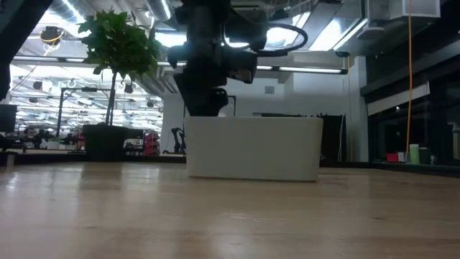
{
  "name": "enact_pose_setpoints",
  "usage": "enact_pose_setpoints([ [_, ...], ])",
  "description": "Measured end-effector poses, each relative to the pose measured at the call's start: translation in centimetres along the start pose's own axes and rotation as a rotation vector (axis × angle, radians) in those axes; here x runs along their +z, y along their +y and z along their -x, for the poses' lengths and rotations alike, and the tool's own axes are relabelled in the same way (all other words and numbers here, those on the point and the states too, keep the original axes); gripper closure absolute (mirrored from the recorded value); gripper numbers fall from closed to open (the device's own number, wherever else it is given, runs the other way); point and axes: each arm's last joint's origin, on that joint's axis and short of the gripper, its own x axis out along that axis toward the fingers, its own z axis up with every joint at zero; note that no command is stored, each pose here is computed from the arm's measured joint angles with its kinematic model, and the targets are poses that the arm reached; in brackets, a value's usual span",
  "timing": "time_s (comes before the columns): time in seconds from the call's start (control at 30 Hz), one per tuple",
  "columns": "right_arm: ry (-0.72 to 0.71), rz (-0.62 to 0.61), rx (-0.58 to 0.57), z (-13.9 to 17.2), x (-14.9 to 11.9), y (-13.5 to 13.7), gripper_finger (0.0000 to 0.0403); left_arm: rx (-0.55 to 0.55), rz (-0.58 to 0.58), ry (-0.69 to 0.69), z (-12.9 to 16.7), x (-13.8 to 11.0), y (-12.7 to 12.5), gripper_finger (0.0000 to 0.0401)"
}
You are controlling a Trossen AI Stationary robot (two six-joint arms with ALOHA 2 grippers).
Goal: Pick and place pill bottles into a basket
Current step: Put the right white pill bottle into the gray bin
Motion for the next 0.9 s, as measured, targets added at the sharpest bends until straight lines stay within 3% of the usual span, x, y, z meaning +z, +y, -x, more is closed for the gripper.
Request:
enact_pose_setpoints([
  [0.27, 0.016, 0.025, 0.051, 0.0, -0.1, 0.2, 0.0128, 0.021, -0.007, 0.094, 3.9, -0.2, -0.4, 0.0072],
  [0.33, 0.037, 0.083, 0.136, 0.1, -0.2, 0.5, 0.0128, 0.022, -0.02, 0.084, 5.3, -0.2, -0.6, 0.0077],
  [0.47, 0.071, 0.259, 0.458, 1.4, -0.8, 2.4, 0.0128, 0.035, -0.037, -0.019, 8.5, -0.8, -0.6, 0.0096],
  [0.57, 0.067, 0.315, 0.571, 2.9, -1.5, 4.0, 0.0128, 0.048, -0.005, -0.075, 10.8, -1.9, 0.1, 0.0114],
  [0.73, 0.165, 0.273, 0.622, 4.4, -3.0, 6.5, 0.0128, 0.016, 0.132, -0.189, 15.3, -4.5, 0.8, 0.0135],
  [0.9, 0.365, 0.25, 0.543, 4.1, -4.7, 9.9, 0.0128, -0.042, 0.161, -0.375, 19.1, -6.4, 0.7, 0.0141],
])
